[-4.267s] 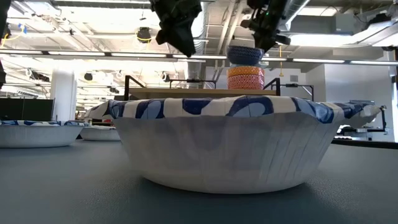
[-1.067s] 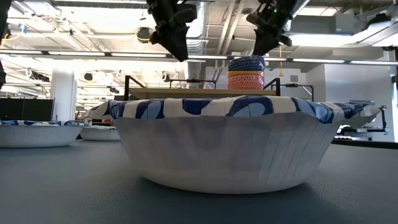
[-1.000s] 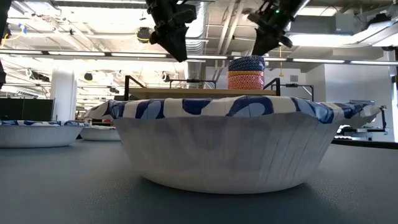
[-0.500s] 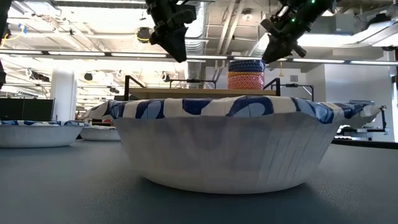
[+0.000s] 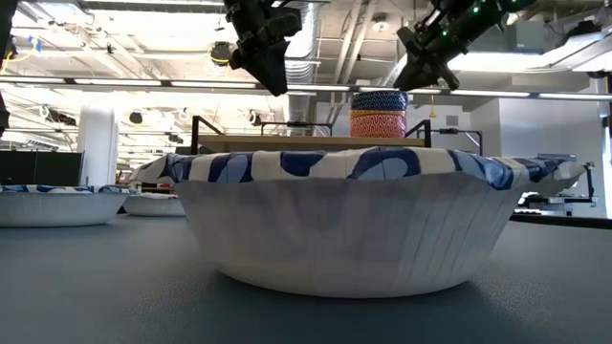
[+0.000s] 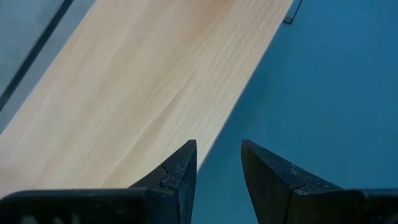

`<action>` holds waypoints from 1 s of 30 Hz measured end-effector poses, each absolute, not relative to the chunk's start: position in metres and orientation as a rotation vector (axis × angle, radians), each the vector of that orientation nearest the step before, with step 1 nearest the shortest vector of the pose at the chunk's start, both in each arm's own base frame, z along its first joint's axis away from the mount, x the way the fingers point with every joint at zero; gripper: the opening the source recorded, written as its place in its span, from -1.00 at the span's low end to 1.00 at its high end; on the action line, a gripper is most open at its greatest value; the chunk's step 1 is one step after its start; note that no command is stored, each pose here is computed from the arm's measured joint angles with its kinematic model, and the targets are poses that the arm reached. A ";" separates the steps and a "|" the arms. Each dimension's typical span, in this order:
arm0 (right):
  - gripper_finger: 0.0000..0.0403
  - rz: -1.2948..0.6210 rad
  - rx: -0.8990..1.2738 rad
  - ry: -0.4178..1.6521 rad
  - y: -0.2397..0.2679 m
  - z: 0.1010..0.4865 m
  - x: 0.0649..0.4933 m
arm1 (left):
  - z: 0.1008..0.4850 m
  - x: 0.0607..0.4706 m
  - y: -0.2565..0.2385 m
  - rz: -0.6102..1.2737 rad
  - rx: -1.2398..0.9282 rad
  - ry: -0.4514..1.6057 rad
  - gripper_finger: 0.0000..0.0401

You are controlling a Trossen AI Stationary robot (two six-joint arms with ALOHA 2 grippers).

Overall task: Place and stack bowls onto a shelf
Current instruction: Stack the red bowl on top of the yellow bowl on the shelf

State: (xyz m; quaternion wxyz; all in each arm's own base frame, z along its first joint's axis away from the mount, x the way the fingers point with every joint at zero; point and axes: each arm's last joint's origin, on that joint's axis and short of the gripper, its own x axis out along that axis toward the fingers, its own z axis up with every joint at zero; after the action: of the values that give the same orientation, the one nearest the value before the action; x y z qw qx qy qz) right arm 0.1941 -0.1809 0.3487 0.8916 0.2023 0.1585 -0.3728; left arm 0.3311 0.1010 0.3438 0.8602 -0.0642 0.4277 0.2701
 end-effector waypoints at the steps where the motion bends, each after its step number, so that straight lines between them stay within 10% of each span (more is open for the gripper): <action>1: -0.44 -0.765 0.424 0.331 -0.180 0.349 0.194 | 0.344 0.331 0.101 0.565 -0.141 0.897 -0.44; 13: -0.44 -0.560 0.534 0.222 -0.105 0.388 0.163 | 0.345 0.334 0.101 0.556 -0.179 0.860 -0.44; 30: -0.38 -0.344 0.580 0.774 -0.021 0.356 0.138 | 0.353 0.377 0.061 0.362 -0.365 0.553 -0.44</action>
State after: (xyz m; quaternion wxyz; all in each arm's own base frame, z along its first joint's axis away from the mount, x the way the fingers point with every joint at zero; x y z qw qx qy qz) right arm 0.1383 -0.0209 0.3557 0.8712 0.2775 0.3702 -0.1644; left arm 0.3773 0.0605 0.3528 0.9295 -0.1781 0.2702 0.1768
